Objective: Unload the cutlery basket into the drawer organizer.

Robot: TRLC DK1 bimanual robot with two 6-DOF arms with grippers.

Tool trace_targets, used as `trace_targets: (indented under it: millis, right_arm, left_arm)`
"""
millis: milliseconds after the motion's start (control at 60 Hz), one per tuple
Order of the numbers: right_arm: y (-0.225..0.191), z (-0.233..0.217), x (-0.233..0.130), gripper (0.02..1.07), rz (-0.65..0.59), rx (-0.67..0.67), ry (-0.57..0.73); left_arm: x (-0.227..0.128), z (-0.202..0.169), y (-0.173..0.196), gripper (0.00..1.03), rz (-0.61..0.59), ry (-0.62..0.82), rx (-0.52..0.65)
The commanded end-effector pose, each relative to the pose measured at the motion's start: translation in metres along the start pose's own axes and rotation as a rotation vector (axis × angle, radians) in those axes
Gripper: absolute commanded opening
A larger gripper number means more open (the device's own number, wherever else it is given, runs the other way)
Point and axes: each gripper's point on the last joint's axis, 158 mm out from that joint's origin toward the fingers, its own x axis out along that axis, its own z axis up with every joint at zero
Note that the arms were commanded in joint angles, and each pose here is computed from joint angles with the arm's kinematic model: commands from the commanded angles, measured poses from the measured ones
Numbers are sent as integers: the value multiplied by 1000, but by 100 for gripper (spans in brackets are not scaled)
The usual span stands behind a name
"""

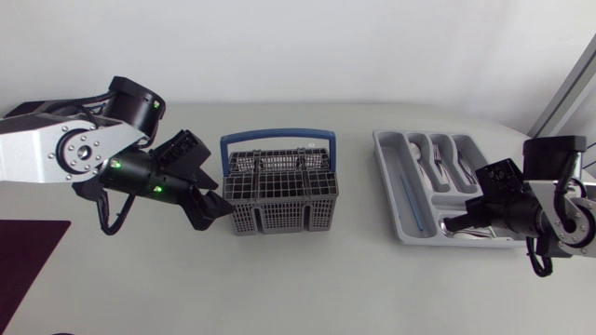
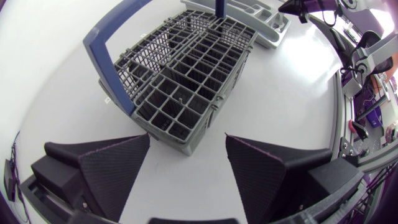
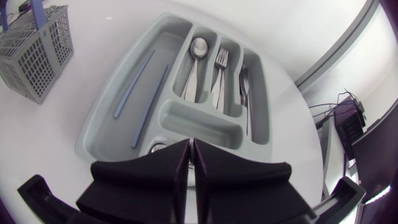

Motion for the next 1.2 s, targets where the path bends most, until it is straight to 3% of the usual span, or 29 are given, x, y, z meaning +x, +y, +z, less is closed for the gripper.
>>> trace_targets:
  millis: [0, 133, 167, 350, 550, 700, 900, 1017, 1183]
  right_arm:
    - [3, -25, 13, 9, -1, -26, 69]
    - [5, -32, 20, 14, 0, -27, 91]
    - [5, -35, 22, 23, -3, -30, 104]
    - [8, -37, 26, 48, -2, -37, 116]
    - [10, -15, 7, 61, -4, -42, 43]
    - [20, 26, -31, 62, 20, -43, -91]
    - [86, 73, -83, 63, 231, -84, -271]
    - [125, 88, -91, 63, 342, -80, -289]
    - [166, 102, -65, 63, 414, -77, -240]
  left_arm:
    - [-1, -1, -1, 98, -9, -1, -24]
    - [-2, -1, -2, 98, -9, -1, -24]
    - [-2, -1, -1, 98, -8, 0, -24]
    - [-2, -1, -2, 98, -10, -1, -23]
    - [-6, -4, -2, 98, -4, -1, -27]
    - [-11, -4, 1, 98, 9, -10, -33]
    - [-10, -9, 0, 98, 6, -1, -39]
    - [-9, -12, -1, 98, 3, 5, -45]
    - [-1, -19, -1, 98, 8, 31, -42]
